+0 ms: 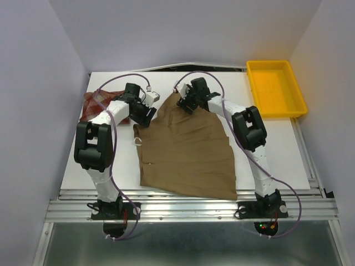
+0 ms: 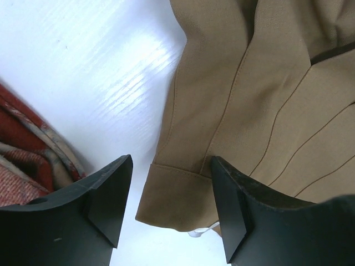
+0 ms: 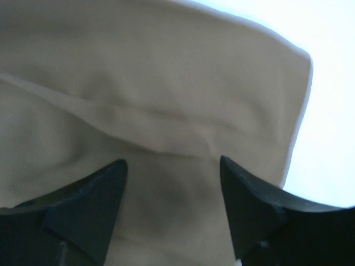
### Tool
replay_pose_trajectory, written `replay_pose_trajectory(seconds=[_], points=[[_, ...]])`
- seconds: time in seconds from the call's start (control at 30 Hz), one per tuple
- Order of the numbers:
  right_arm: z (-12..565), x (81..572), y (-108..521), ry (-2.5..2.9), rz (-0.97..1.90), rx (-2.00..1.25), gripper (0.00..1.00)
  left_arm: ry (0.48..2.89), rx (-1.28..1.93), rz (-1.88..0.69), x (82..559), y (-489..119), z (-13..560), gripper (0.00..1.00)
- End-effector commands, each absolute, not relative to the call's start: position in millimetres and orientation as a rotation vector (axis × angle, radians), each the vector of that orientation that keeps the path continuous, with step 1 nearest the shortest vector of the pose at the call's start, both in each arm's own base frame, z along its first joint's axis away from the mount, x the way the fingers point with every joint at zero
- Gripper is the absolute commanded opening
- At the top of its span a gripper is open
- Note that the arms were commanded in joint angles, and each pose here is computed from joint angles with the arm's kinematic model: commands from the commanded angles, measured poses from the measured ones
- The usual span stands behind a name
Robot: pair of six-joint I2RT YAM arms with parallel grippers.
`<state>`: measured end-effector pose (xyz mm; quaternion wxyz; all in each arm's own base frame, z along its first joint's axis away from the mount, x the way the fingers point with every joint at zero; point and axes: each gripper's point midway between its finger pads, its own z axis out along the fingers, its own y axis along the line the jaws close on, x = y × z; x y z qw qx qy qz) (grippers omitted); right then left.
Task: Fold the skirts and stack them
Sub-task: Fold the skirt
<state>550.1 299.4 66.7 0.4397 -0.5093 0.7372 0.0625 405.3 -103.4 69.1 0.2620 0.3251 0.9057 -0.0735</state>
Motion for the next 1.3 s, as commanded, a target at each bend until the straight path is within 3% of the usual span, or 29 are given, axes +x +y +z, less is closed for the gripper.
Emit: replay_pose_trajectory(seconds=[0.0,0.27,0.4,0.53,0.6,0.63,0.67,0.7,0.8,1.07,1.17,1.27], points=[[56.2,569.4,294.7,1.798,0.077,-1.264,0.73,2.470,0.898,-0.248,398.4,-97.2,71.2,0.68],[-5.2,556.9,203.8,2.016,-0.205,-1.306,0.56,2.531,0.864,-0.241,385.8,-63.2,67.6,0.29],[-25.6,519.6,155.9,2.153,-0.230,-1.350,0.42,2.522,0.892,-0.278,377.0,-62.6,66.4,0.03],[-11.3,484.4,154.9,2.139,-0.095,-1.393,0.36,2.479,0.892,-0.320,379.4,-69.1,71.8,0.00],[14.5,476.1,163.0,2.090,-0.031,-1.391,0.37,2.422,0.882,-0.360,386.1,-75.9,84.6,0.07],[19.8,471.1,168.8,2.081,0.021,-1.399,0.38,2.382,0.874,-0.401,390.2,-83.4,94.7,0.23],[27.9,468.0,178.0,2.066,0.090,-1.403,0.38,2.327,0.878,-0.414,398.2,-89.0,112.3,0.32],[35.7,468.0,182.2,2.054,0.116,-1.404,0.39,2.287,0.887,-0.469,400.3,-97.8,122.2,0.51],[49.9,474.0,193.6,2.020,0.170,-1.398,0.41,2.196,0.903,-0.499,417.9,-112.5,152.0,0.76],[90.3,529.1,195.6,1.967,0.060,-1.202,0.49,2.186,0.948,-0.498,468.1,-149.7,142.7,0.78],[94.0,551.3,195.1,1.920,-0.010,-1.186,0.61,2.205,0.946,-0.537,480.3,-159.0,130.4,0.78],[79.6,566.4,191.2,1.922,-0.042,-1.200,0.66,2.225,0.944,-0.582,486.5,-167.1,118.0,0.78]])
